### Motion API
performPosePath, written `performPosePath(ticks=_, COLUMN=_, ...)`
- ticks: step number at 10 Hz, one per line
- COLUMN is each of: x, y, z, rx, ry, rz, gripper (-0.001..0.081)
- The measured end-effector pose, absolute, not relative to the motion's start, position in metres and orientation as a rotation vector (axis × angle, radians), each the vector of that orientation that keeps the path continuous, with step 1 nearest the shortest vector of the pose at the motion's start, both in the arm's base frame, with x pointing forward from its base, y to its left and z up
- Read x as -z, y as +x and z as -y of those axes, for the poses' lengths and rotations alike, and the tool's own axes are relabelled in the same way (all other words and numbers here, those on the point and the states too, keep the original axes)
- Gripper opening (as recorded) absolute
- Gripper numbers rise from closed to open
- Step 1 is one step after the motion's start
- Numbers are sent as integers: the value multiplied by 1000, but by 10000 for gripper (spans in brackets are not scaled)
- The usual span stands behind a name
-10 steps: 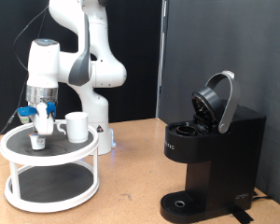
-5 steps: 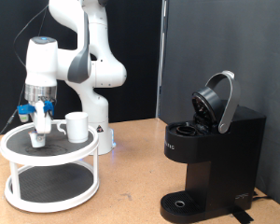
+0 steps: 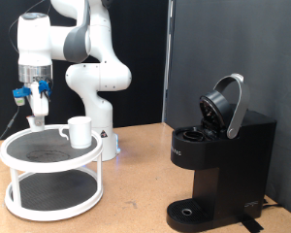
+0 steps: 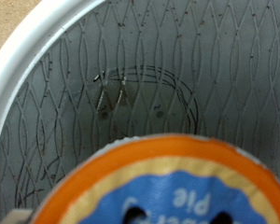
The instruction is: Make a cup of coffee with the keurig machine
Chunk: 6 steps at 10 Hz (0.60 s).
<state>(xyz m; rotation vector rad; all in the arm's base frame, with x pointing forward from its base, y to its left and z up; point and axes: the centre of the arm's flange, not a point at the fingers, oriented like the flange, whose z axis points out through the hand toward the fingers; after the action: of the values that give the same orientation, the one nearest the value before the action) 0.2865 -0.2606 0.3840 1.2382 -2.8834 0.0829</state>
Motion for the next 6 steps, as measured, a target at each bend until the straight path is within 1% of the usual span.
performPosePath(ticks=1, x=-383, y=286, z=260, rx=-57, ry=1234, rz=2889, gripper=350)
performPosePath(ticks=2, x=-384, y=287, z=257, rx=12, ry=1212, rz=2928, gripper=350)
performPosePath(ticks=5, x=-410, y=310, z=234, rx=364, ry=1264, rz=3050, gripper=350)
performPosePath(ticks=6, x=-419, y=320, z=225, rx=425, ry=1272, rz=3095, gripper=350)
